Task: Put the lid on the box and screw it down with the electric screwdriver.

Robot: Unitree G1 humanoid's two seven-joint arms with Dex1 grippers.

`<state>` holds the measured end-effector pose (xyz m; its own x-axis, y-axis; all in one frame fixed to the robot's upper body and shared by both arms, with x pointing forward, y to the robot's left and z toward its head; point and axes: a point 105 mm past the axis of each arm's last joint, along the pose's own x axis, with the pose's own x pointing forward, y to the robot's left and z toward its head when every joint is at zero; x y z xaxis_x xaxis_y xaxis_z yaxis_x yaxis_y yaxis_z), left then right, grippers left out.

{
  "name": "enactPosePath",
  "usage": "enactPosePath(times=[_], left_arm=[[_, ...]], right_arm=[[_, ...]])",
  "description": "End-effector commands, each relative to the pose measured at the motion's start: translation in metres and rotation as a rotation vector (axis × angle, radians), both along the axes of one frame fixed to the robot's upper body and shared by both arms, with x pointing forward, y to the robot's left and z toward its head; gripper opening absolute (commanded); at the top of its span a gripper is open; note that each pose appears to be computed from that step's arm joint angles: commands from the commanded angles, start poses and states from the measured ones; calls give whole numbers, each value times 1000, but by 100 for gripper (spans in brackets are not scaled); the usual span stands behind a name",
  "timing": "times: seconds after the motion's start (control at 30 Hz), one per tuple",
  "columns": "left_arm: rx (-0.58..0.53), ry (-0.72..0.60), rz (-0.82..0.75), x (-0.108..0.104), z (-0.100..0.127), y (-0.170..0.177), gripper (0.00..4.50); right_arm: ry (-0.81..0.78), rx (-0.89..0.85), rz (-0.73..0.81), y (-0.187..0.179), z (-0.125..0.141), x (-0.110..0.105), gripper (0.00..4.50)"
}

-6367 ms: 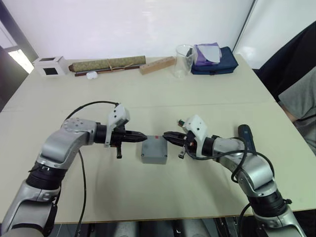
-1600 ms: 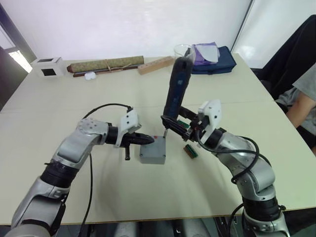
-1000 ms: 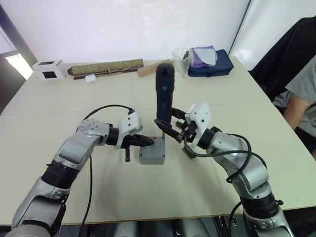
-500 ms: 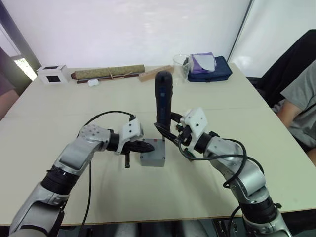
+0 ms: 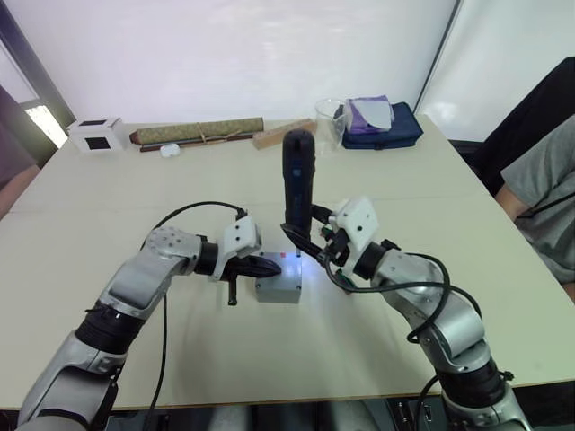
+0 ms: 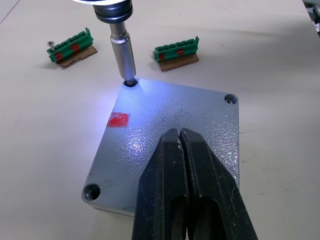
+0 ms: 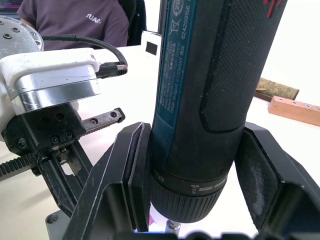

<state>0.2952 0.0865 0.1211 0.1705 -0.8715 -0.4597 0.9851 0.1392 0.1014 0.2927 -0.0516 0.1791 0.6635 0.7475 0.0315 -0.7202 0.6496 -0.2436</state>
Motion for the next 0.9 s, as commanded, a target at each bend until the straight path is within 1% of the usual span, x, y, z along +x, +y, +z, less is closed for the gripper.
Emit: enactPosePath(times=[0.03, 0.13, 0.2, 0.27, 0.3, 0.33, 0.4, 0.5, 0.57, 0.63, 0.7, 0.73, 0.77, 0.83, 0.9], left_arm=[[34, 64, 1, -5, -17, -1, 0], [23, 71, 7, -5, -17, -2, 0], [31, 73, 6, -5, -19, -1, 0], [30, 86, 3, -6, -19, -2, 0], [17, 89, 5, -6, -17, -3, 0], [8, 90, 6, -6, -15, -3, 0], [-28, 103, 31, -3, -9, 0, 0], [-129, 136, 68, 0, 6, 6, 0], [-207, 156, 65, -2, 22, 9, 0], [-273, 155, 43, -5, 44, 11, 0], [-291, 145, 18, -10, 57, 11, 0], [-290, 141, 7, -13, 61, 10, 0], [-285, 133, -8, -16, 64, 9, 0], [-238, 98, -72, -26, 69, 6, 0], [-203, 77, -111, -32, 69, 4, 0]], right_arm=[[120, -59, -38, -9, -28, 4, 209], [108, -47, -29, -9, -23, 4, 209], [71, -41, -7, -9, -15, 2, 209], [40, -14, 18, -9, 0, 0, 209], [3, 10, 49, -10, 18, -2, 209], [-23, 25, 74, -11, 31, -4, 209], [-48, 65, 88, -20, 61, -4, 209], [28, 190, 124, -35, 95, -10, 209], [121, 262, 105, -52, 110, -8, 209], [294, 190, 45, -80, 107, -3, 209], [393, 159, -10, -103, 105, -4, 209], [450, 139, -57, -115, 100, -2, 209], [511, 113, -115, -128, 92, -1, 209], [698, -31, -285, -164, 54, -5, 209], [799, -117, -358, -182, 33, -15, 209]])
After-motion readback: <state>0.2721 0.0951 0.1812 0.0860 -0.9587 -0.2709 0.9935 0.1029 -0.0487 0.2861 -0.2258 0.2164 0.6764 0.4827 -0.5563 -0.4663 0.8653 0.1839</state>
